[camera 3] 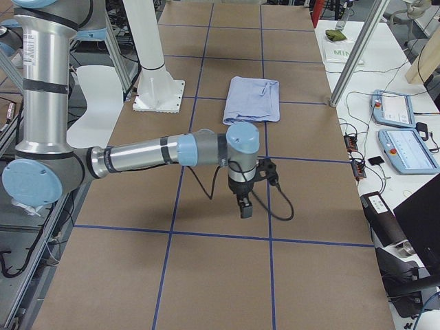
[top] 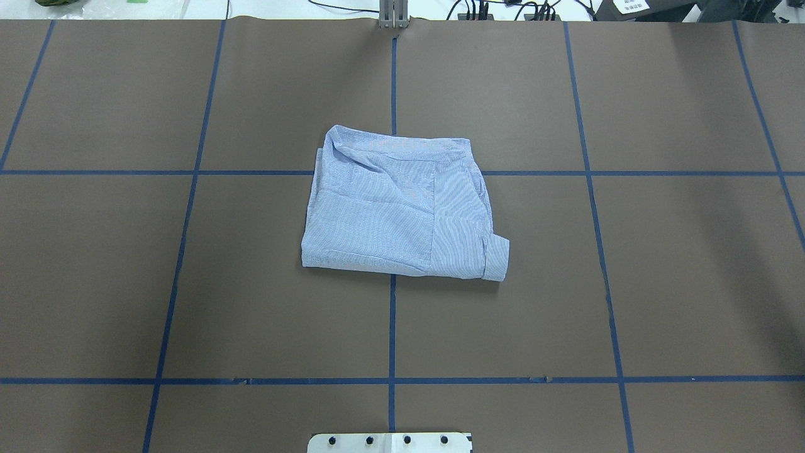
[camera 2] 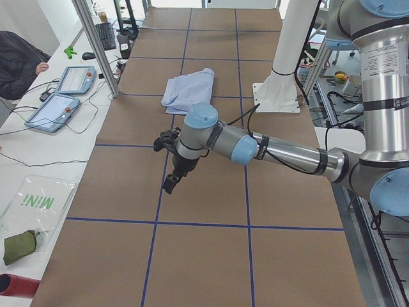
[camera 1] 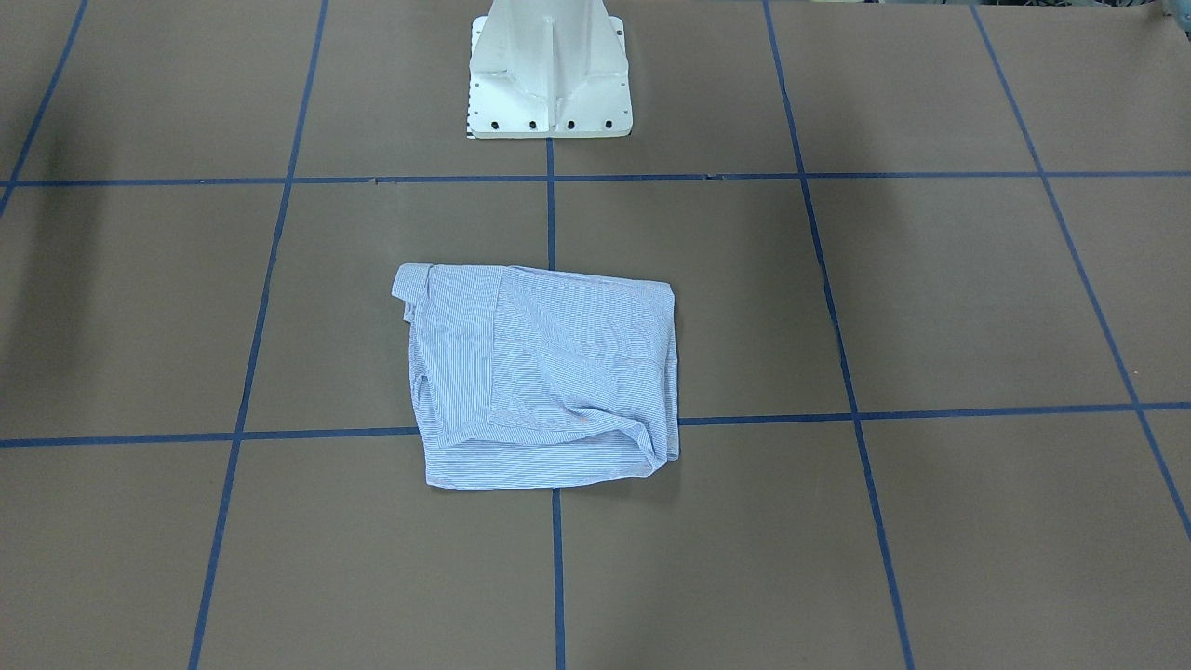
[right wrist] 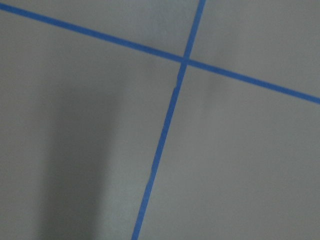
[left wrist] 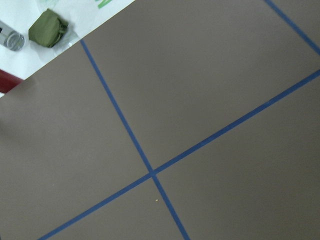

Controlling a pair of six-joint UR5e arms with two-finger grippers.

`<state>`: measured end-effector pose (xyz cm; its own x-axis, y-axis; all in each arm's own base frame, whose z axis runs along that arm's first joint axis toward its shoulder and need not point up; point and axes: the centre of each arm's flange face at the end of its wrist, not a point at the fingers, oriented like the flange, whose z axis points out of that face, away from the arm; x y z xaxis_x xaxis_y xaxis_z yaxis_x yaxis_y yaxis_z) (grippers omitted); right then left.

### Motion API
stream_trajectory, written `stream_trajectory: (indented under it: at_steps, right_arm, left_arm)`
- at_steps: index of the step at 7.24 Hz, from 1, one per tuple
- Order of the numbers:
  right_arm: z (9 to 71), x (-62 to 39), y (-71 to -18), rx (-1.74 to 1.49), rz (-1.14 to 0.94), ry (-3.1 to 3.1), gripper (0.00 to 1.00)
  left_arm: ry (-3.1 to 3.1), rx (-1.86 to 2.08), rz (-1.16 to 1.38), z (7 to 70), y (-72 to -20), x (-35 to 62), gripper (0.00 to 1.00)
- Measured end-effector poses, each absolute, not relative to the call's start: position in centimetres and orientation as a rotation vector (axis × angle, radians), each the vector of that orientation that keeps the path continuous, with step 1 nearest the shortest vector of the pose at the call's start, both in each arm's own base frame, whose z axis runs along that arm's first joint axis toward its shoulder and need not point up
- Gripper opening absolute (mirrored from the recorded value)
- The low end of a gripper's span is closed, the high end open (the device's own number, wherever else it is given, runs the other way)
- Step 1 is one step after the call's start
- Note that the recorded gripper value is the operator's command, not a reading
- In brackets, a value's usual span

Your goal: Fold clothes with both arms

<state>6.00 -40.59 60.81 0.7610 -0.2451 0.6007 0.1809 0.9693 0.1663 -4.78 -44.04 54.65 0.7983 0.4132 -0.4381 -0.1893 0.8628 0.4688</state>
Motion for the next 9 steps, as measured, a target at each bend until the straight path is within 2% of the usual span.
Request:
stream_trajectory:
  at_steps: [3,9]
  right_arm:
    - [62.1,6.1,-38.2,0.076,-0.113,-0.679,1.0]
    - [61.9,5.8,-38.2,0.091,-0.095,-0.721,1.0]
  left_arm:
    - [0.677,0.283,0.292,58.9,-42.0,-4.8,1.0]
    - [0.771,0.223,0.224,59.5,-41.3,-6.0,1.0]
